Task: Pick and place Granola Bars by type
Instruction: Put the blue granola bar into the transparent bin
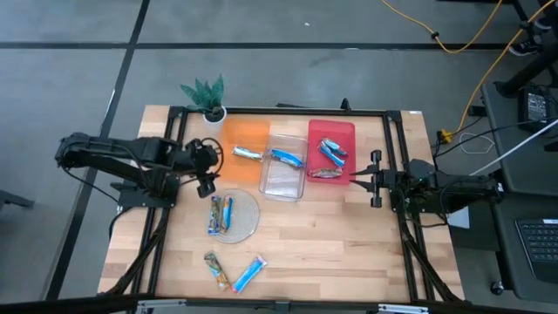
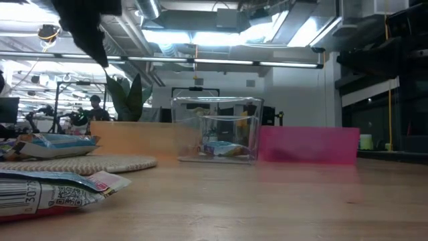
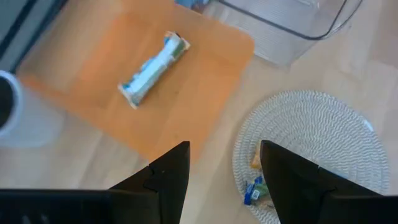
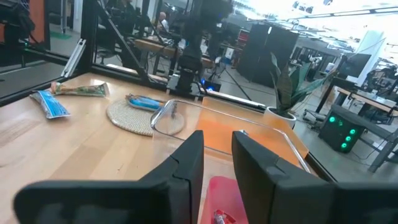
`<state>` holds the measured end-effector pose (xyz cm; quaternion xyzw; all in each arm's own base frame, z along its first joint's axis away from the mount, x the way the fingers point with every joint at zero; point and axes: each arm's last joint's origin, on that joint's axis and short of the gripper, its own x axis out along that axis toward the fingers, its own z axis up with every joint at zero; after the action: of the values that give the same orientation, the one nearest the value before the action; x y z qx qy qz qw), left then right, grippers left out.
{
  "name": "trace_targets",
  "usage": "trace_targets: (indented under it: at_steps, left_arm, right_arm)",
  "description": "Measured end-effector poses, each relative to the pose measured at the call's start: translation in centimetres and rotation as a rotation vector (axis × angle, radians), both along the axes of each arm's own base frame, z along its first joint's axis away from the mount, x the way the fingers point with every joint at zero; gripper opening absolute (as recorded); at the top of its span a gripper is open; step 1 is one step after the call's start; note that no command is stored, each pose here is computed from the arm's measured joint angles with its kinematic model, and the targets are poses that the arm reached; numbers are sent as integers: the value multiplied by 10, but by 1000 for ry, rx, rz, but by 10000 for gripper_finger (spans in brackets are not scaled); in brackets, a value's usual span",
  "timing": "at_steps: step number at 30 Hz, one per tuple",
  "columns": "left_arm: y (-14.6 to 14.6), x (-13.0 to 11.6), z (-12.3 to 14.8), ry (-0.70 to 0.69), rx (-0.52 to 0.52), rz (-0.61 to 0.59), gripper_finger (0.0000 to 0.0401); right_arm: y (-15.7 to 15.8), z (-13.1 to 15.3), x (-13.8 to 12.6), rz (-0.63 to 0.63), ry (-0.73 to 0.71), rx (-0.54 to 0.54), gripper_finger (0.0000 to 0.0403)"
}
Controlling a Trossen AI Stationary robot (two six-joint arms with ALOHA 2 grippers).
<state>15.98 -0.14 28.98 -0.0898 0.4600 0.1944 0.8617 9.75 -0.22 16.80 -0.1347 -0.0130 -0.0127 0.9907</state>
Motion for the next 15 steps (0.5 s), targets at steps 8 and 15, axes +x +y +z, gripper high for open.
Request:
trace_targets:
  at_steps: [8, 15]
  left_arm:
    - [-6, 8, -33, -32, -87, 4, 186]
    - [-12, 5, -61, -5, -163, 89, 184]
  right_arm:
    - [0, 0, 0, 0, 0, 0, 87]
    - [0, 0, 0, 0, 0, 0, 87]
